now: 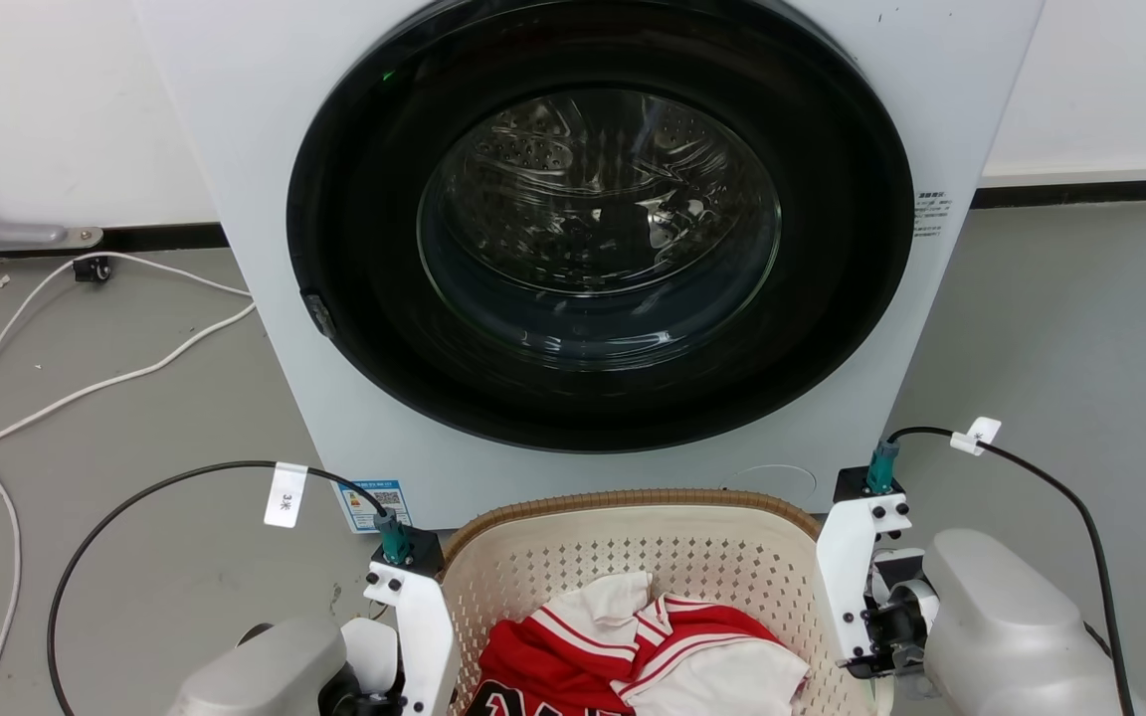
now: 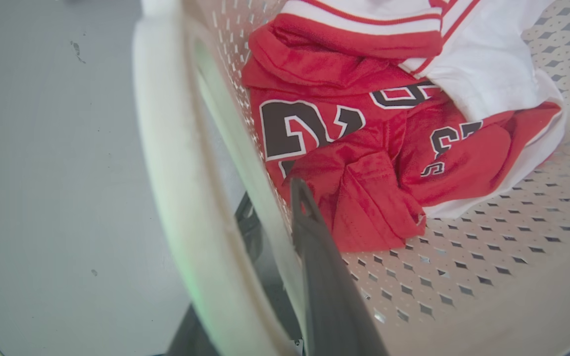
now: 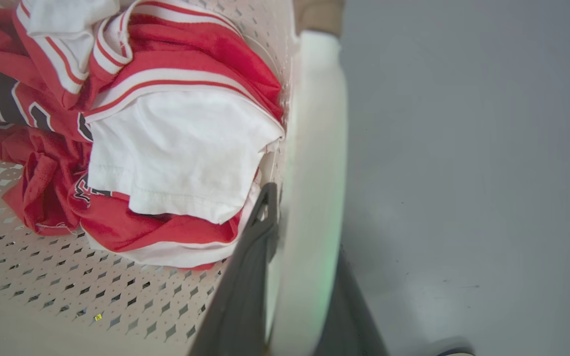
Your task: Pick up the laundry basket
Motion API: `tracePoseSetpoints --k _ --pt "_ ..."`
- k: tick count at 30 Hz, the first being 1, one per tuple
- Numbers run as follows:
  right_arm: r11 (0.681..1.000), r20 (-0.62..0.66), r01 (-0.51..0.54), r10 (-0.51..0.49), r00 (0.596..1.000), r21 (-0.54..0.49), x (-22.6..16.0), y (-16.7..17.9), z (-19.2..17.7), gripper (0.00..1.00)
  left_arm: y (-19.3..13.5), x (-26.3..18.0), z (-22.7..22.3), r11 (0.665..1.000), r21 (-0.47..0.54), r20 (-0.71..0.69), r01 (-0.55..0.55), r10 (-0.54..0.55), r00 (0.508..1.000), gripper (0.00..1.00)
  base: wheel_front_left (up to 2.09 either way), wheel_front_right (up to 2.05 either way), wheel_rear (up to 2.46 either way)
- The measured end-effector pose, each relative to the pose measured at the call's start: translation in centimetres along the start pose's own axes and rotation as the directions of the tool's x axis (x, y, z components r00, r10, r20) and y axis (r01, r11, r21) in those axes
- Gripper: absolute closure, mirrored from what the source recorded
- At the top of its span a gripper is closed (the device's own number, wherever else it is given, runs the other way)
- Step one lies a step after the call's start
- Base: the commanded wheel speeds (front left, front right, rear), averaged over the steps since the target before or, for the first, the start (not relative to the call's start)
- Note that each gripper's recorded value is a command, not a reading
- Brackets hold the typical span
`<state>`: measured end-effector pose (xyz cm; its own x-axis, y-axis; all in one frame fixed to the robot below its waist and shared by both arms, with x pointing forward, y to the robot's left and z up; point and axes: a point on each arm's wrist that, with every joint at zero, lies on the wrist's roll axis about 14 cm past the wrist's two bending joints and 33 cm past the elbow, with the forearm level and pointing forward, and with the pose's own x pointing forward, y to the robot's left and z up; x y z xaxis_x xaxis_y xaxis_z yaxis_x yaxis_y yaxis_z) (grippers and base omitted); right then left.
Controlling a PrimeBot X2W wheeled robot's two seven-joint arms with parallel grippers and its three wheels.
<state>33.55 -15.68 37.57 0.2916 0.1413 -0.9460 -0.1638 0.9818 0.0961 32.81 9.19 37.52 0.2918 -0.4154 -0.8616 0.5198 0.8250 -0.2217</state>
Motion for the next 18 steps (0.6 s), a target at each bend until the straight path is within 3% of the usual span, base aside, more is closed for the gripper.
tracePoseSetpoints --k 18 --pt "1.0 -0.001 0.002 -0.002 1.0 -0.002 0.05 -0.06 0.01 1.0 -0.04 0.17 -0.06 1.0 -0.002 -0.006 0.0 0.0 1.0 1.0 0.0 0.0 0.0"
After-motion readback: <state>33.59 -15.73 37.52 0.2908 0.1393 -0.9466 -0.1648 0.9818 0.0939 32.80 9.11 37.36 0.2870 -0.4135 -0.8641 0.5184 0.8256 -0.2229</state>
